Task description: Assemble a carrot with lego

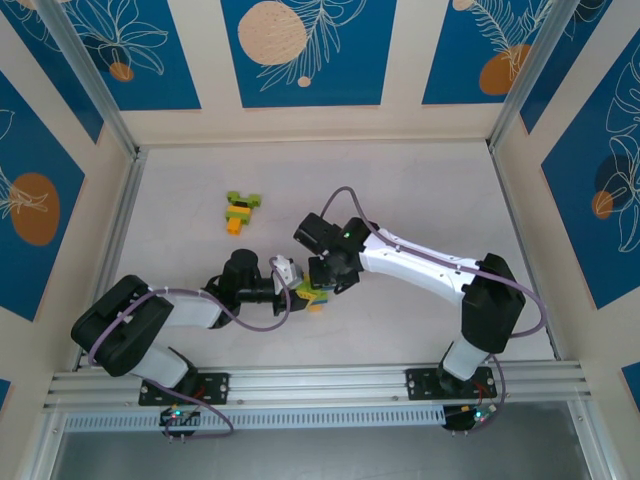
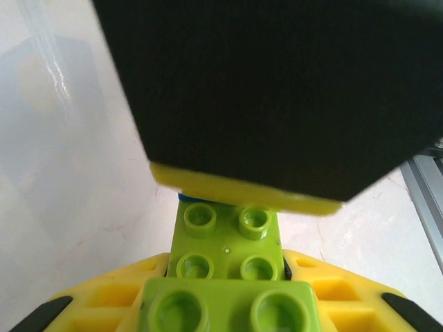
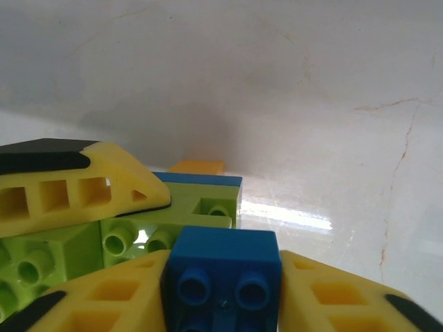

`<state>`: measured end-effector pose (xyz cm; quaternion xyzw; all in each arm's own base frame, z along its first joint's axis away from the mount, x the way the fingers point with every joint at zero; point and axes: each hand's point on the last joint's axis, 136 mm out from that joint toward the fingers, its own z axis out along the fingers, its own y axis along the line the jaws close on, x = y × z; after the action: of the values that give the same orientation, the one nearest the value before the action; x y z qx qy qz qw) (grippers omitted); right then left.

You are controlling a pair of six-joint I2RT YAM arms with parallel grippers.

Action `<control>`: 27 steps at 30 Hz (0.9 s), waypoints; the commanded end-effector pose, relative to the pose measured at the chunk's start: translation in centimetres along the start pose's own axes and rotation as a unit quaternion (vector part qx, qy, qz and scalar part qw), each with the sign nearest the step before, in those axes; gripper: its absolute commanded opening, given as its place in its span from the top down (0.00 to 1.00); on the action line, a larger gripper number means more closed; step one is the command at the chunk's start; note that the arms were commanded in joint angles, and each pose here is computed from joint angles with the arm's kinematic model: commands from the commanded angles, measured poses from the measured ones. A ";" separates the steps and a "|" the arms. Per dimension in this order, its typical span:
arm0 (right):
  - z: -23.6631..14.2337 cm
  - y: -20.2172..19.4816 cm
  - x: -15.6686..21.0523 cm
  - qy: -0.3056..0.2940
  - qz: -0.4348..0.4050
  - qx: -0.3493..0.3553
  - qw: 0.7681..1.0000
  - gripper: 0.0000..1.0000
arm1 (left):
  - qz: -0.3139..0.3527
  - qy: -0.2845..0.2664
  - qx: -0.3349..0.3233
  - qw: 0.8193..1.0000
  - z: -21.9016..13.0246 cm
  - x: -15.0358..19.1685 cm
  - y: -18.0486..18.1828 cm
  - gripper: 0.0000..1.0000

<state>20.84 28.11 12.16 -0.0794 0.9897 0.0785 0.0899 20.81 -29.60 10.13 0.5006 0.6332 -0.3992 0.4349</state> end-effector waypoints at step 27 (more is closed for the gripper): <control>-13.5 -5.7 -5.5 -0.211 -0.043 -0.009 0.977 0.31 | -0.072 0.051 -0.041 0.995 0.6 -0.6 2.4 0.78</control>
<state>24.78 22.20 25.76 -0.0919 0.9446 0.1152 0.2933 22.67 -30.18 10.37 0.4788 0.6682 -0.3885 0.4164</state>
